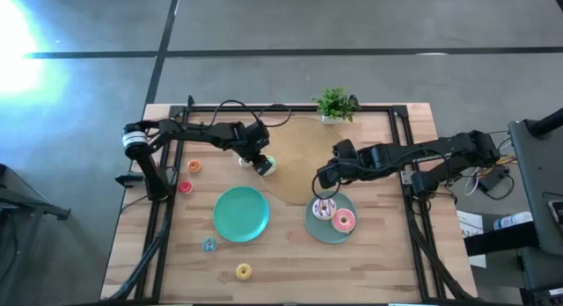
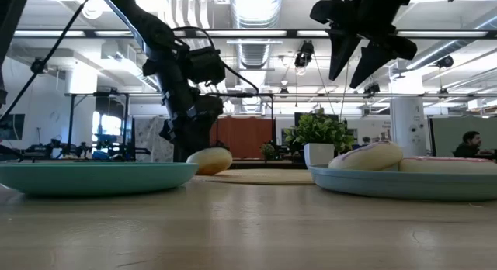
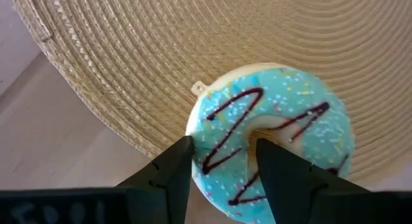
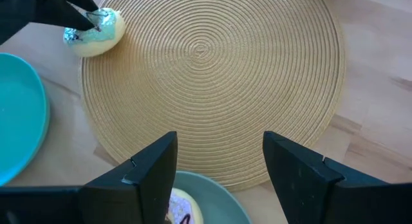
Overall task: Pick & Place donuts
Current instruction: Put the large light blue donut on the gray plate
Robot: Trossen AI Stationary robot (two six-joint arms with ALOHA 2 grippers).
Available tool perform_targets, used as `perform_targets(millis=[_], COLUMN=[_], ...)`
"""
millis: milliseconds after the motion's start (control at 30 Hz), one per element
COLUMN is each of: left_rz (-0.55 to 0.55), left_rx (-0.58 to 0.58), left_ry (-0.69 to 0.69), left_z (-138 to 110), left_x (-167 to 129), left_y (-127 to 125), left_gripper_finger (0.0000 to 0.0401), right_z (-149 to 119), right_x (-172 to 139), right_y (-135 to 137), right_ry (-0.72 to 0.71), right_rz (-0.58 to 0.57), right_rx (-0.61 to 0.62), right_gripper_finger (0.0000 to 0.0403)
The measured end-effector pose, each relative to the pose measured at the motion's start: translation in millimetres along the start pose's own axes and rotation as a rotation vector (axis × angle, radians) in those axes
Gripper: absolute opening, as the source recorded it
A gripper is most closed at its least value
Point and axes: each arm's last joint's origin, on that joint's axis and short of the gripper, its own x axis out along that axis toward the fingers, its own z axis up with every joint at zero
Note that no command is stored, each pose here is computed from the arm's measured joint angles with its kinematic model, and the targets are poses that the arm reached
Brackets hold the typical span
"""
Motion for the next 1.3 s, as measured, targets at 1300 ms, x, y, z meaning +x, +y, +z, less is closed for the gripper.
perform_targets(millis=[1300], left_rz=[-0.355], left_rx=[0.175], left_ry=[-0.396], left_z=[22.9], left_x=[-72.0], left_y=[-109.5], left_gripper_finger=[0.0001], right_z=[5.2], right_x=[-49.1], right_y=[-21.1], right_ry=[-0.207], right_rz=[0.085], right_rx=[0.036], right_gripper_finger=[0.0219])
